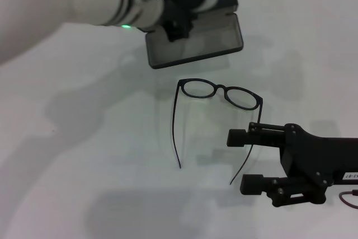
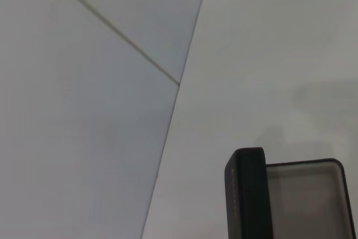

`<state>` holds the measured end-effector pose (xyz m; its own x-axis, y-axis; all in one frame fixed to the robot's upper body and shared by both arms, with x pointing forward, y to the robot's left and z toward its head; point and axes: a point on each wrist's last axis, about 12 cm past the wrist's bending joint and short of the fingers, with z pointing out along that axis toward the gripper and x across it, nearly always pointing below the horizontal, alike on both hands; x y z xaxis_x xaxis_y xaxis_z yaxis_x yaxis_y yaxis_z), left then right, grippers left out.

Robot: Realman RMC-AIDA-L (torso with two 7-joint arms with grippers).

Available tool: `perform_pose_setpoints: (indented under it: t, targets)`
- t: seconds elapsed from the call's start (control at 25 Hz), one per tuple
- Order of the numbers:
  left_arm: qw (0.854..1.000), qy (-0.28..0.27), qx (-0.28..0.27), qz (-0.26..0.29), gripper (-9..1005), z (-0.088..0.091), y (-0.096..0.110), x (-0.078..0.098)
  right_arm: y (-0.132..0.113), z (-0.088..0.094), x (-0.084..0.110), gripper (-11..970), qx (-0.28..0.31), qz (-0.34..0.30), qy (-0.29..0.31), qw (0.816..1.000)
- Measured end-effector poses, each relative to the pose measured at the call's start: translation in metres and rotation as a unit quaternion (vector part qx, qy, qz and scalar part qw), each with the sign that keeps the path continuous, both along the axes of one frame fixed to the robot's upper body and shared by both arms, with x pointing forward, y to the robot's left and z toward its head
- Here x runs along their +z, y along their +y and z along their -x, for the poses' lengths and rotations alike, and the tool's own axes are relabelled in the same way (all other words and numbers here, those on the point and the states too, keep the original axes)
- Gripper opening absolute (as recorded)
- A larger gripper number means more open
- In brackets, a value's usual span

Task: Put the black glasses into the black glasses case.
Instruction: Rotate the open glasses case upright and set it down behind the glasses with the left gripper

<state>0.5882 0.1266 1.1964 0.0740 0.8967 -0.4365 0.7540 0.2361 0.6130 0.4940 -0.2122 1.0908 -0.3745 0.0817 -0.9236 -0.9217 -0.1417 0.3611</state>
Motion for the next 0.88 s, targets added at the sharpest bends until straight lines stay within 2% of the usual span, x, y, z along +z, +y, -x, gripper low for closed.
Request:
perform_pose_setpoints:
  t: [0.2,0.36,0.44,0.52,0.88]
  targets:
    - [1.0,-0.009,-0.012,-0.013,214,-0.011,-0.008,-0.018,0.0,0.002,-0.002,800,-0.002,-0.001,0.003,1.0]
    - [0.999,-0.01,-0.026,-0.025,224,-0.011,-0.013,-0.031,0.0,0.002,-0.002,800,-0.005,0.002,0.003,1.0]
    - [0.999,-0.01,-0.026,-0.025,228,-0.011,-0.013,-0.031,0.0,0.001,-0.003,800,-0.006,0.002,0.003,1.0]
    - [0.998,-0.008,-0.046,-0.041,233,-0.007,-0.019,-0.039,0.0,0.001,-0.003,799,-0.008,0.002,0.003,1.0]
    - [0.995,0.002,-0.076,-0.062,254,0.004,-0.03,-0.049,-0.001,0.001,-0.005,799,-0.013,0.007,0.005,1.0]
